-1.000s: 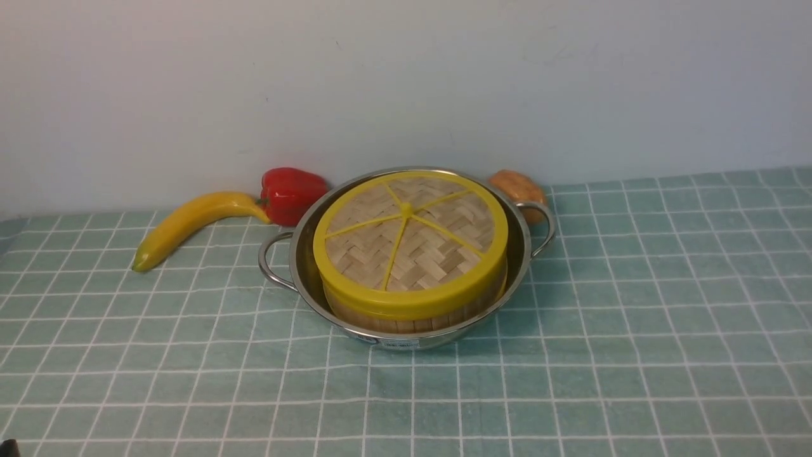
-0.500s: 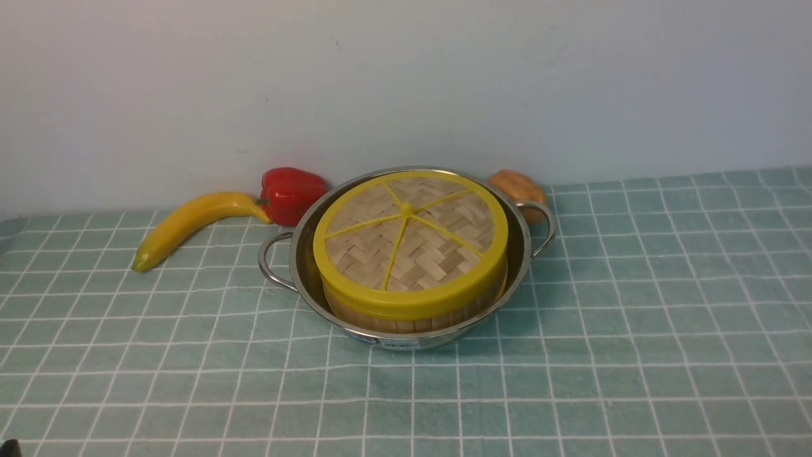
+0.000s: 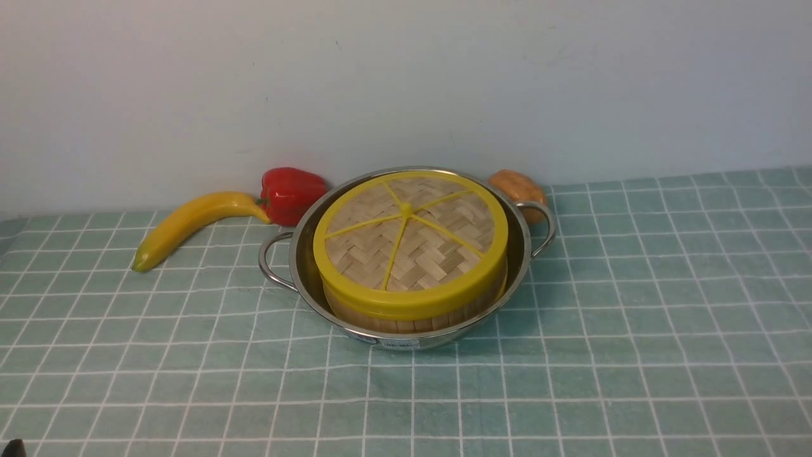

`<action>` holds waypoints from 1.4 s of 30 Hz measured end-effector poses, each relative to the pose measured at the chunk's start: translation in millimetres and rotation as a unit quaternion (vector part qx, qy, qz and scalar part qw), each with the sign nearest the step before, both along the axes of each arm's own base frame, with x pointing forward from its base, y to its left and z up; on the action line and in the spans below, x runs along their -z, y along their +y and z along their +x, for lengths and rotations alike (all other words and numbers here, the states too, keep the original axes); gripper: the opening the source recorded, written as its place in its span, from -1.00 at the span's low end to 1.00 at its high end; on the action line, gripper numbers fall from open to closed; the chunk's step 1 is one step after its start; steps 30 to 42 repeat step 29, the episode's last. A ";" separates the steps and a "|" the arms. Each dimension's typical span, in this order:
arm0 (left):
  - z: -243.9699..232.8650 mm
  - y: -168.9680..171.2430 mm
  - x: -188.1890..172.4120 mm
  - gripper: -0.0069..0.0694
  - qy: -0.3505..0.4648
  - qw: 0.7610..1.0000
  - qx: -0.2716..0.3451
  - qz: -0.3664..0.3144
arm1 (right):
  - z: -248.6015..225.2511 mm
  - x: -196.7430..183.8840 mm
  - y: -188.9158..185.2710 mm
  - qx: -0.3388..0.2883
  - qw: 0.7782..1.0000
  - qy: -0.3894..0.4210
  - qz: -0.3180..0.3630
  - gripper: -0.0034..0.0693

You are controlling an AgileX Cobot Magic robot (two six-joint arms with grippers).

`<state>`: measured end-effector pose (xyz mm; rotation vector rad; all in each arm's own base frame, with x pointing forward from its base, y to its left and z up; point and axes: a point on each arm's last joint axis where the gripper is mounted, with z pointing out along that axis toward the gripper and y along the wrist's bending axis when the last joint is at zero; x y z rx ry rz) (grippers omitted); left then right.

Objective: Place the steamer in the pot on the blue tablecloth, and put the lid on the steamer.

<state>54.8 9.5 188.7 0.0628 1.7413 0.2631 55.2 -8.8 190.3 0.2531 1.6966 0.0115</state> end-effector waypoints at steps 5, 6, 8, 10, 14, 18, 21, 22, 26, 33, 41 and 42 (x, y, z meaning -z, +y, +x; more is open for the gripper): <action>0.0 0.0 0.0 -0.24 0.000 1.000 0.000 0.000 | 0.0 0.0 0.0 0.000 1.000 0.000 0.000 -0.25; 0.0 0.0 0.0 -0.24 0.000 1.000 0.000 0.000 | 0.0 0.0 0.0 0.000 1.000 0.000 0.000 -0.25; 0.0 0.0 0.0 -0.24 0.000 1.000 0.000 0.000 | 0.0 0.0 0.0 0.000 1.000 0.000 0.000 -0.25; 0.0 0.0 -0.1 -0.24 0.000 1.000 0.000 0.000 | 0.0 0.0 0.0 0.000 1.000 0.000 0.000 -0.25; 0.0 0.0 -0.1 -0.24 0.000 1.000 0.000 0.000 | 0.0 0.0 0.0 0.000 1.000 0.000 0.000 -0.25; 0.0 0.0 -0.1 -0.24 0.000 1.000 0.000 0.000 | 0.0 0.0 0.0 0.000 1.000 0.000 0.000 -0.25; 0.0 0.0 -0.1 -0.24 0.000 1.000 0.000 0.000 | 0.0 0.0 0.0 0.000 1.000 0.000 0.000 -0.25; 0.0 0.0 -0.1 -0.24 0.000 1.000 0.000 0.000 | 0.0 0.0 0.0 0.000 1.000 0.000 0.000 -0.25; 0.0 0.0 -0.1 -0.24 0.000 1.000 0.000 0.000 | 0.0 0.0 0.0 0.000 1.000 0.000 0.000 -0.25; 0.0 0.0 -0.1 -0.24 0.000 1.000 0.000 0.000 | 0.0 0.0 0.0 0.000 1.000 0.000 0.000 -0.25; 0.0 0.0 -0.1 -0.24 0.000 1.000 0.000 0.000 | 0.0 0.0 0.0 0.000 1.000 0.000 0.000 -0.25; 0.0 0.0 -0.1 -0.24 0.000 1.000 0.000 0.000 | 0.0 0.0 0.0 0.000 1.000 0.000 0.000 -0.25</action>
